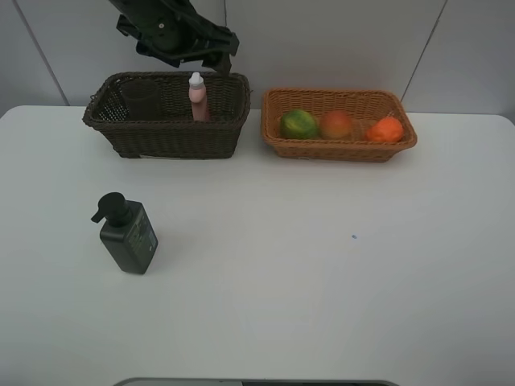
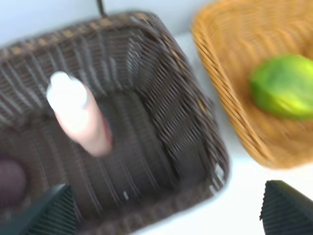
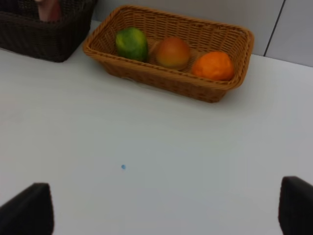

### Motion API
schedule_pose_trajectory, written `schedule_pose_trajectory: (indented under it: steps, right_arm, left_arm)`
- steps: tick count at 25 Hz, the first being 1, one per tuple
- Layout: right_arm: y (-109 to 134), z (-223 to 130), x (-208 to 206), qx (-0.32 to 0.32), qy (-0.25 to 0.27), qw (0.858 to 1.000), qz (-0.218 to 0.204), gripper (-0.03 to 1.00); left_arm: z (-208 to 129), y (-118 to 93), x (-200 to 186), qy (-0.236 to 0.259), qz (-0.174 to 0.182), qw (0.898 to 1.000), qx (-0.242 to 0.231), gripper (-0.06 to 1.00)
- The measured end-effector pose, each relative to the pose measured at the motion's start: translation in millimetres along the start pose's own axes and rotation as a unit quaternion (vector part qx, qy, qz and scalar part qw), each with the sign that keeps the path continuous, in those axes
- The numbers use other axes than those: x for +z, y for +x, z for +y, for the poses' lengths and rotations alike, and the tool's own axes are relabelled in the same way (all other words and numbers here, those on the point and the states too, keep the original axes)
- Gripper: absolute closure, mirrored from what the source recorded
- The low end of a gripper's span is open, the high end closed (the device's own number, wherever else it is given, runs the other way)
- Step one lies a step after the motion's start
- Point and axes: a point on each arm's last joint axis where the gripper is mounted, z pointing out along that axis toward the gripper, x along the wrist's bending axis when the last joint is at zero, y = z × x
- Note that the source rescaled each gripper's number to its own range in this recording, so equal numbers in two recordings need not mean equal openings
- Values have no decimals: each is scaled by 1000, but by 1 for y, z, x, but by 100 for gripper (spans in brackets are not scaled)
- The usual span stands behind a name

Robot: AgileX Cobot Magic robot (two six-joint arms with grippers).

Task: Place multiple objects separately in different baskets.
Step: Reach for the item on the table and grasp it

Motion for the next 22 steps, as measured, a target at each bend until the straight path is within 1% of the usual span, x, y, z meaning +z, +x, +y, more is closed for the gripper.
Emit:
schedule_pose_trajectory:
  steps: [3,7,12,16,19,22]
  right_arm:
    - [0,0,0,0,0,1000,0,-2]
    - [0,0,0,0,0,1000,0,-2]
    - [0,0,0,0,0,1000,0,-2]
    - [0,0,0,0,0,1000,0,-2]
    - [0,0,0,0,0,1000,0,-2]
    - [0,0,0,0,0,1000,0,-2]
  left_arm:
    - [-19,-5,-32,1,-8,1000,8,-4]
    - [-55,-8,-77,16,-15,1000,18,-4]
    - [-108,2,-117,56,-9,998,5,-4]
    - [-145,7,-126,91,-3,996,-8,-4]
    - [-166,8,-120,124,-2,992,-38,-4]
    - [-176,7,-114,135,-6,989,-55,-4]
